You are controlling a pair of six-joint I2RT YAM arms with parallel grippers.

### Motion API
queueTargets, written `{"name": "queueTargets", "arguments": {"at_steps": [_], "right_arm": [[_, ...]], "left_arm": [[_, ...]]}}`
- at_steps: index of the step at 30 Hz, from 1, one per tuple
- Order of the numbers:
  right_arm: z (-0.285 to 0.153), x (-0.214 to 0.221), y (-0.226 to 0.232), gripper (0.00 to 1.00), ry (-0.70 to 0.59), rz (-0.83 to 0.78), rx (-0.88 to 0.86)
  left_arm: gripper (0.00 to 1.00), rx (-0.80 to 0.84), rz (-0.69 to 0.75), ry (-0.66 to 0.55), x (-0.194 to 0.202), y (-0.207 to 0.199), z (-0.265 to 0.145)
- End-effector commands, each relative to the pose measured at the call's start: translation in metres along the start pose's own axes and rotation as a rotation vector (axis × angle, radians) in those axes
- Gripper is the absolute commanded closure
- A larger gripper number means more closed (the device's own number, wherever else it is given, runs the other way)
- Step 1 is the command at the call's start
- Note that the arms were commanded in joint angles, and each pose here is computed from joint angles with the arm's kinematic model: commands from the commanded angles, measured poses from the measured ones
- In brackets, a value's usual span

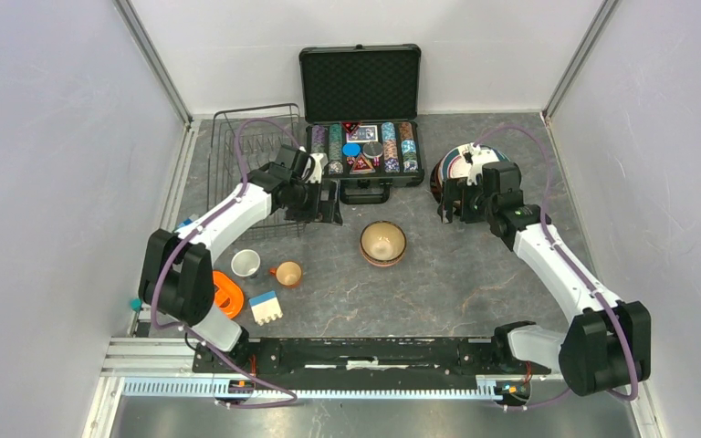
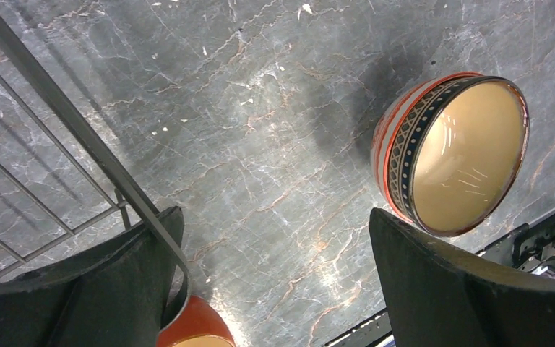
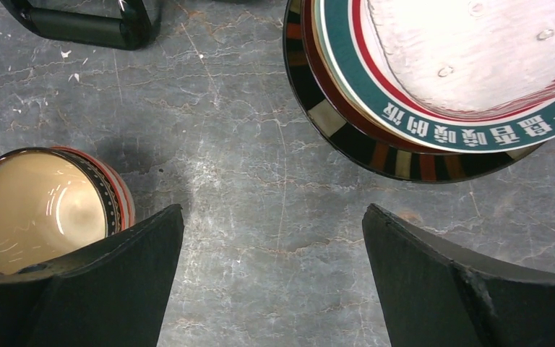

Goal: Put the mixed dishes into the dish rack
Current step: Pick up the plate at the center of the board.

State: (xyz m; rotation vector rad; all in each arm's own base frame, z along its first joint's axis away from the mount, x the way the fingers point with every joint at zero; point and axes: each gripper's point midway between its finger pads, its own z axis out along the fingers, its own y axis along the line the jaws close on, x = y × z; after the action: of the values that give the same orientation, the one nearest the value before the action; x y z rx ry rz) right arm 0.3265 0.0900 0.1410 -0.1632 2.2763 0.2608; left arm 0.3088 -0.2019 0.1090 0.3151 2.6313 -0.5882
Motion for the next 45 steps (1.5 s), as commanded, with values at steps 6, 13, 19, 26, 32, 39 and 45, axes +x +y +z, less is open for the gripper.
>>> {"name": "queueTargets", "arguments": {"at_steps": [6,13,19,26,32,39,45], "right_arm": [[0.004,0.001,0.010,0.02,0.014,0.021,-0.050],[0.007,0.003,0.014,0.02,0.028,0.026,-0.074],[0.009,0.005,0.017,0.02,0.039,0.035,-0.086],[0.012,0.009,0.019,0.02,0.057,0.043,-0.099],[0.013,0.012,0.019,0.02,0.064,0.047,-0.101],[0.014,0.013,0.020,0.02,0.069,0.054,-0.106],[0.013,0.014,0.021,0.02,0.069,0.056,-0.112]], "left_arm": [[0.00,0.082,-0.022,-0.009,0.010,-0.051,0.005],[0.00,0.109,-0.029,-0.021,0.018,-0.069,0.010],[0.02,0.141,-0.002,0.012,0.026,-0.080,0.012],[0.03,0.190,0.052,0.071,0.043,-0.099,0.014],[0.03,0.206,0.087,0.107,0.056,-0.111,0.014],[0.04,0.211,0.110,0.129,0.066,-0.118,0.017],[0.04,0.203,0.123,0.118,0.065,-0.124,0.019]]}}
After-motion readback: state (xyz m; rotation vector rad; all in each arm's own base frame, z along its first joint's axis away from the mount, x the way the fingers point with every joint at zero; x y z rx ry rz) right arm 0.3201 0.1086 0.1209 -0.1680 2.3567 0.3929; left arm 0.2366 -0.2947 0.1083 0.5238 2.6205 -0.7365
